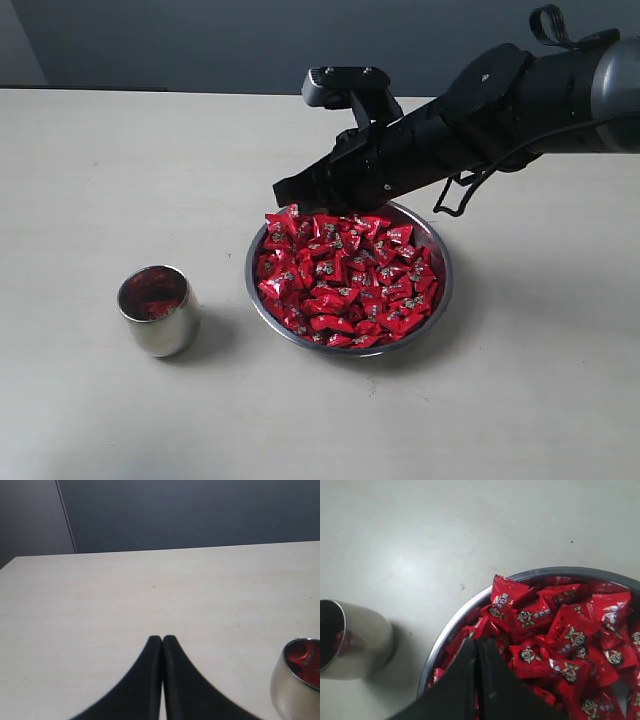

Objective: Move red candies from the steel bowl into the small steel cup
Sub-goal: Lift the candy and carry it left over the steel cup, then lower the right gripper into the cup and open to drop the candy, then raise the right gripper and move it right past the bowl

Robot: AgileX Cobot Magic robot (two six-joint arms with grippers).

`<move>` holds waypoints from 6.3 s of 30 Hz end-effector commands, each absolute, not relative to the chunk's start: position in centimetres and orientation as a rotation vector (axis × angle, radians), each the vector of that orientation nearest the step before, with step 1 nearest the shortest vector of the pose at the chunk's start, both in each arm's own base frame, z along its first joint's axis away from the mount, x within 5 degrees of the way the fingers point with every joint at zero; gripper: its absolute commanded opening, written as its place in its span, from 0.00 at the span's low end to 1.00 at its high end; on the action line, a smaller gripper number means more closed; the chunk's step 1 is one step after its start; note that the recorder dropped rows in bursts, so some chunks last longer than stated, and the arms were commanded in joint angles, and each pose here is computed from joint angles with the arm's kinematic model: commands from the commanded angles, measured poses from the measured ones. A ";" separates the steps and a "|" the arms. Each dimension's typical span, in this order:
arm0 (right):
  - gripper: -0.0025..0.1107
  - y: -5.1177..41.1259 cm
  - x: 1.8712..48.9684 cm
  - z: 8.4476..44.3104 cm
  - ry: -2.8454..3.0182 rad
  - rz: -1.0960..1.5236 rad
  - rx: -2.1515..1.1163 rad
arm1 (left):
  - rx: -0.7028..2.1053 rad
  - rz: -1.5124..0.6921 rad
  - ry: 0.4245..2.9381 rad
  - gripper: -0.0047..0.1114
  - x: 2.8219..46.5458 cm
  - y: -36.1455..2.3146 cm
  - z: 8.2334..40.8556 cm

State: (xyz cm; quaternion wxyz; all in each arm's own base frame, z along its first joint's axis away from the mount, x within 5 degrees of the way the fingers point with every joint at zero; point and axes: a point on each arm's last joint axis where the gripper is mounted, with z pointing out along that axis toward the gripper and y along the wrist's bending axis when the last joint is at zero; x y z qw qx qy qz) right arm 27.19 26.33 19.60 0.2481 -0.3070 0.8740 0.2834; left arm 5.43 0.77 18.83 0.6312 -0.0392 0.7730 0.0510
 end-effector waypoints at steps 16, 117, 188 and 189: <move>0.01 26.4 26.8 19.9 2.255 0.722 -1.070 | -0.092 0.114 1.767 0.04 5.4 0.8 18.7; 0.01 36.7 20.8 18.7 1.890 0.975 -1.529 | -0.092 0.114 1.767 0.04 5.4 0.8 18.7; 0.03 23.8 21.6 22.3 2.157 0.613 -0.753 | -0.092 0.114 1.767 0.04 5.4 0.8 18.7; 0.03 23.1 21.3 22.3 2.154 0.585 -0.727 | -0.092 0.114 1.767 0.04 5.4 0.8 18.7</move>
